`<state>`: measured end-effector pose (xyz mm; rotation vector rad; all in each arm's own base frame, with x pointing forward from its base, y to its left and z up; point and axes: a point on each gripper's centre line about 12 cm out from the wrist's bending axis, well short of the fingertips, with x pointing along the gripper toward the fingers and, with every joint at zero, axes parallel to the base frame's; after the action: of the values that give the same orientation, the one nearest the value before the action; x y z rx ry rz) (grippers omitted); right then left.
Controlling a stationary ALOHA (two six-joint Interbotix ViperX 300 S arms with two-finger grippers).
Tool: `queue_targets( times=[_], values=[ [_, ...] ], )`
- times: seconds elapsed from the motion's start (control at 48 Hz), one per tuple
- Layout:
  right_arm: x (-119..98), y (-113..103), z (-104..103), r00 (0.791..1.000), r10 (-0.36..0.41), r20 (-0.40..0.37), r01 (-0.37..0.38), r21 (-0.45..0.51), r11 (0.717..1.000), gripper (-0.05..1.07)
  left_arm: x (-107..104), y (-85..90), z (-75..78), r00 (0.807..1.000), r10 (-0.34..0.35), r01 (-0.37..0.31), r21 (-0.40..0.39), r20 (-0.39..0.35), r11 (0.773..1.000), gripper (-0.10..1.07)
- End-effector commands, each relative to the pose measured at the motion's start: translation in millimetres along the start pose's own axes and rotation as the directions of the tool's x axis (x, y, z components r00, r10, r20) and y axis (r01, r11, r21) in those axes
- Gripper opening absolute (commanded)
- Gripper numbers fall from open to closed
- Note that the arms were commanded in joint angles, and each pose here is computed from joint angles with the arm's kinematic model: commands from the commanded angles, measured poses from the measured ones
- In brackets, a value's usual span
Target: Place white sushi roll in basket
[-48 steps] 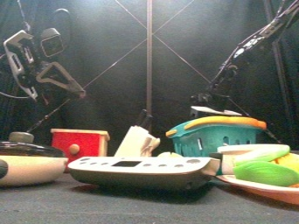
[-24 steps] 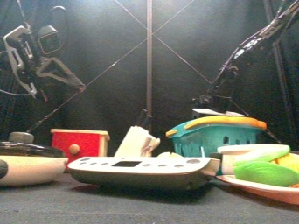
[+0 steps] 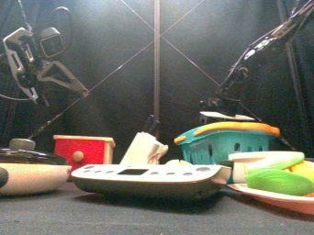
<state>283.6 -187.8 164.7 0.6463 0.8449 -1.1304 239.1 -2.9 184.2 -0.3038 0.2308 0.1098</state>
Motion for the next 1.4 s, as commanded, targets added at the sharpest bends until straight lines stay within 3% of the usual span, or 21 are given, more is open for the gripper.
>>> queue_targets(
  times=[0.0,0.354,0.583,1.083,1.375],
  values=[
    [-18,6,16,0.998,0.033,0.057,-0.033,0.005,0.999,1.0,1,2.1,7.0,1.0,0.01,-0.01,-0.007,0.027,1.0,0.4],
    [-31,7,24,0.996,0.015,0.091,-0.015,-0.001,1.0,1.0,-8,19.6,22.0,0.993,0.077,-0.073,-0.043,0.094,0.996,0.4],
    [-34,2,19,0.999,0.01,0.039,-0.013,0.067,0.998,1.0,-19,28.7,31.0,0.982,0.117,-0.105,-0.085,0.149,0.991,0.4],
    [0,-4,11,0.996,-0.061,-0.06,0.067,0.11,0.992,1.0,-33,45.5,33.8,0.963,0.185,-0.164,-0.119,0.195,0.979,0.4],
    [4,4,13,1.0,0.006,-0.03,-0.003,0.102,0.995,1.0,-35,55.1,30.0,0.959,0.228,-0.207,-0.133,0.171,0.969,0.4]
  ],
)
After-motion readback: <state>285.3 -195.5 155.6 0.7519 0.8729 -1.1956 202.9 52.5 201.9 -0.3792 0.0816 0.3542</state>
